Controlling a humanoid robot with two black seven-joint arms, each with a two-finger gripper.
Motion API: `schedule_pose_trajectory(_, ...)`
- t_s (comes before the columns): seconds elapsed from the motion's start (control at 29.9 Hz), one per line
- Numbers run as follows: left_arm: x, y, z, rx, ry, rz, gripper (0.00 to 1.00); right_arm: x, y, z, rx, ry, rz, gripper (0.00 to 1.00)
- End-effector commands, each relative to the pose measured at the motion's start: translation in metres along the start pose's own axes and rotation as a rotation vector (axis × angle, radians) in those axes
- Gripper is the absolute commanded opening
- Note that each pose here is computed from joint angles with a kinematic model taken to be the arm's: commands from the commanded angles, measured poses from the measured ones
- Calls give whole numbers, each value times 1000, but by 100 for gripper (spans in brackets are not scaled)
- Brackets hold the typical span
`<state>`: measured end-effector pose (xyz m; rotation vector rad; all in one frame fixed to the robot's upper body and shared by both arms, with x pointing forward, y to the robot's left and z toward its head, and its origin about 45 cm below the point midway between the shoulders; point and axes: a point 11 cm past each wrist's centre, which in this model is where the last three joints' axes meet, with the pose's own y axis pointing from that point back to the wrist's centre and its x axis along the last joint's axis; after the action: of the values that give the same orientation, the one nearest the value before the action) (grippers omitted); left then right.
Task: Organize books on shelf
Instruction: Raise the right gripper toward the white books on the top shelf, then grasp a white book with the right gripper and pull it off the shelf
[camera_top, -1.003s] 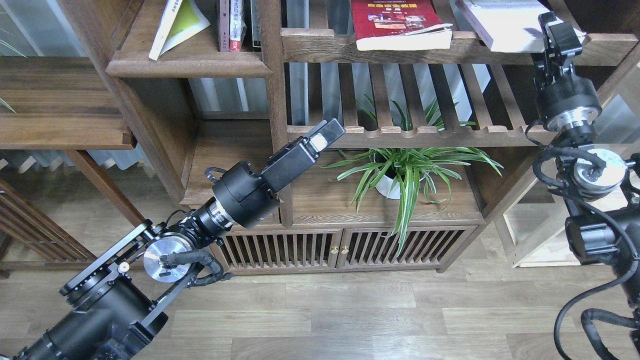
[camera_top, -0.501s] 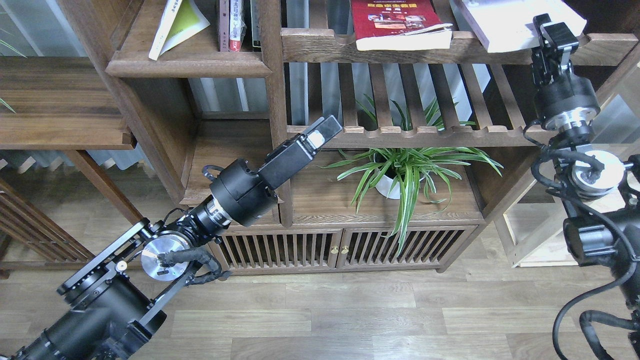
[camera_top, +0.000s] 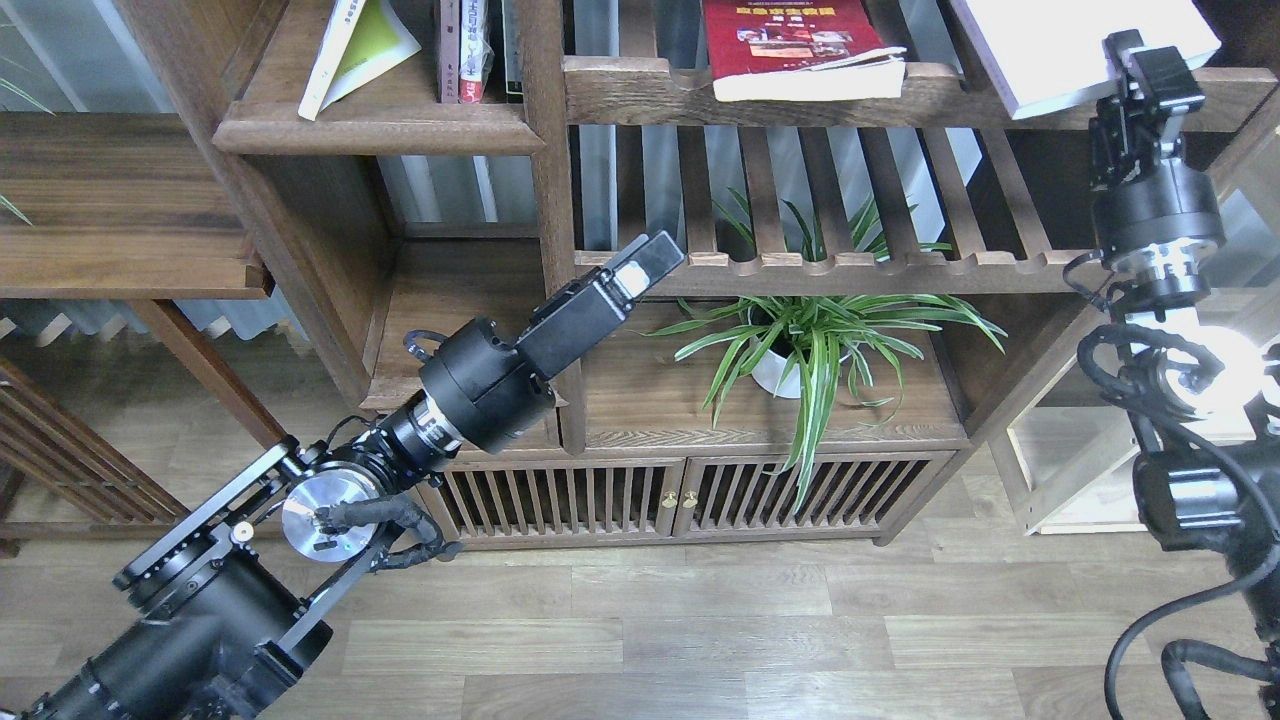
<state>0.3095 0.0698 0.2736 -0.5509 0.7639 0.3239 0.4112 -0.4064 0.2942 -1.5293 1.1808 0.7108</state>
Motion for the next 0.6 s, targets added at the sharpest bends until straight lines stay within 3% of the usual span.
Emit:
schedule_pose_trajectory(0.0, 0, 0, 0, 0, 1, 0, 98, 3, 13, -4, 8, -20, -30, 3)
schedule_pose_trajectory(0.23, 0, 0, -1, 3, 2, 0, 98, -9, 29, -15, 71, -118, -101, 3)
schedule_pose_trajectory(0.57, -3, -5, -2, -24, 19, -13, 98, 11, 68, -10, 57, -140, -26, 3)
